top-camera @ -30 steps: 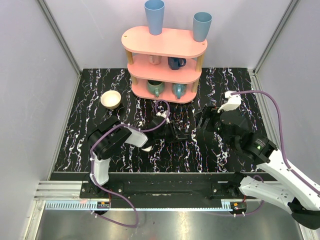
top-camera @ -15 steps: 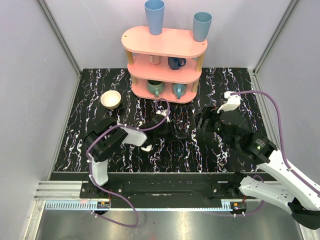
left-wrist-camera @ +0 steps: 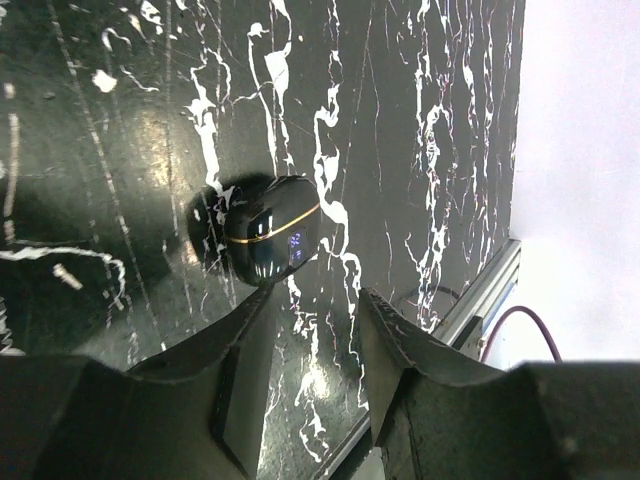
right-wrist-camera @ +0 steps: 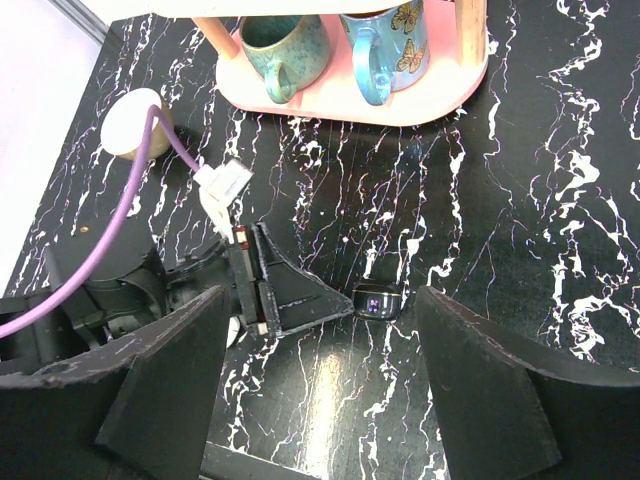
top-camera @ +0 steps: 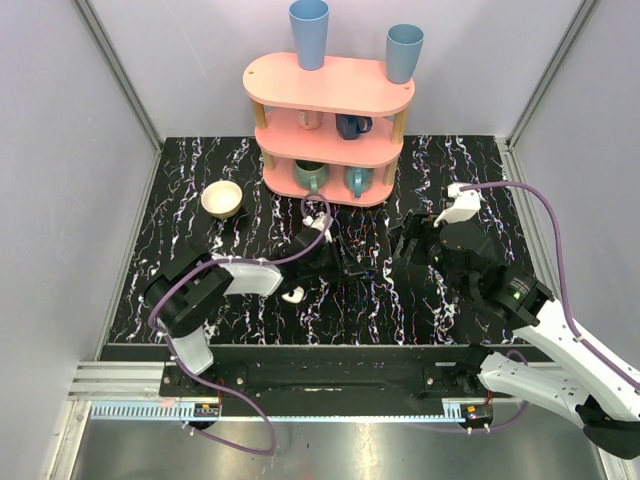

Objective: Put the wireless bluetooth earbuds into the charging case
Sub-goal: Place the charging case with the earbuds at the center of the board.

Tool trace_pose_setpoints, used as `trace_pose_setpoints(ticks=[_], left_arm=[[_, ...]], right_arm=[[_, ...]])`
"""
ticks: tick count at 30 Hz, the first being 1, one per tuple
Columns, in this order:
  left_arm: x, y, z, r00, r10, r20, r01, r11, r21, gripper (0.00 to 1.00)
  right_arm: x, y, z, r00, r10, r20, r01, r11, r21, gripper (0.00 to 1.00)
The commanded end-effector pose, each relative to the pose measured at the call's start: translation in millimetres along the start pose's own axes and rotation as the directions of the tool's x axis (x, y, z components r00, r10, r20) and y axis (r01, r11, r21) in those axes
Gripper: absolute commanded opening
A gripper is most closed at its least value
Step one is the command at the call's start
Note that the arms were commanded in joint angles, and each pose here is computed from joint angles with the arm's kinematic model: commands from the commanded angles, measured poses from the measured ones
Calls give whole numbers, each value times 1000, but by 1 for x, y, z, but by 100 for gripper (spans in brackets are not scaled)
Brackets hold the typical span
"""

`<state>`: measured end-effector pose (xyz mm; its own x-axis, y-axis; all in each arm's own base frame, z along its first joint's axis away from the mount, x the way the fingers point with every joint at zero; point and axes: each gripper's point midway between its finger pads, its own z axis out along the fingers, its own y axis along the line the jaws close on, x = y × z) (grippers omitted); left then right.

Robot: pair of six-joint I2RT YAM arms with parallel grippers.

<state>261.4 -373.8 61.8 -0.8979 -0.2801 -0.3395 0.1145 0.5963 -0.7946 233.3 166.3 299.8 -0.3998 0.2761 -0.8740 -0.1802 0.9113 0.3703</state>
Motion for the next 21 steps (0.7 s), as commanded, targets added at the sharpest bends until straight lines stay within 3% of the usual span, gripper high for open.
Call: trace_pose_setpoints(ticks=[1,11,15,17,18,21], left_arm=[[-25,-13,-22,992,67,105,-67,998,0,43],[-73,-40,-87,916,255,309,-238,967,-92,45],[-102,-55,-135,836,277,474,-245,961,-129,47],[-107,-48,-153,806,291,515,-239,957,-166,52],[-116,-55,-172,768,289,571,-235,957,-168,54],[-125,-53,-204,704,330,629,-249,944,-217,61]], right_arm=[[-2,0,2,1000,5,7,-5,1000,0,82],[-3,-6,6,1000,-23,21,23,999,35,84],[-1,-10,12,998,-54,31,52,997,57,88],[0,-11,16,996,-89,26,87,994,69,98],[0,-11,18,995,-100,26,98,993,72,100],[2,-4,26,989,-150,-1,150,987,60,100]])
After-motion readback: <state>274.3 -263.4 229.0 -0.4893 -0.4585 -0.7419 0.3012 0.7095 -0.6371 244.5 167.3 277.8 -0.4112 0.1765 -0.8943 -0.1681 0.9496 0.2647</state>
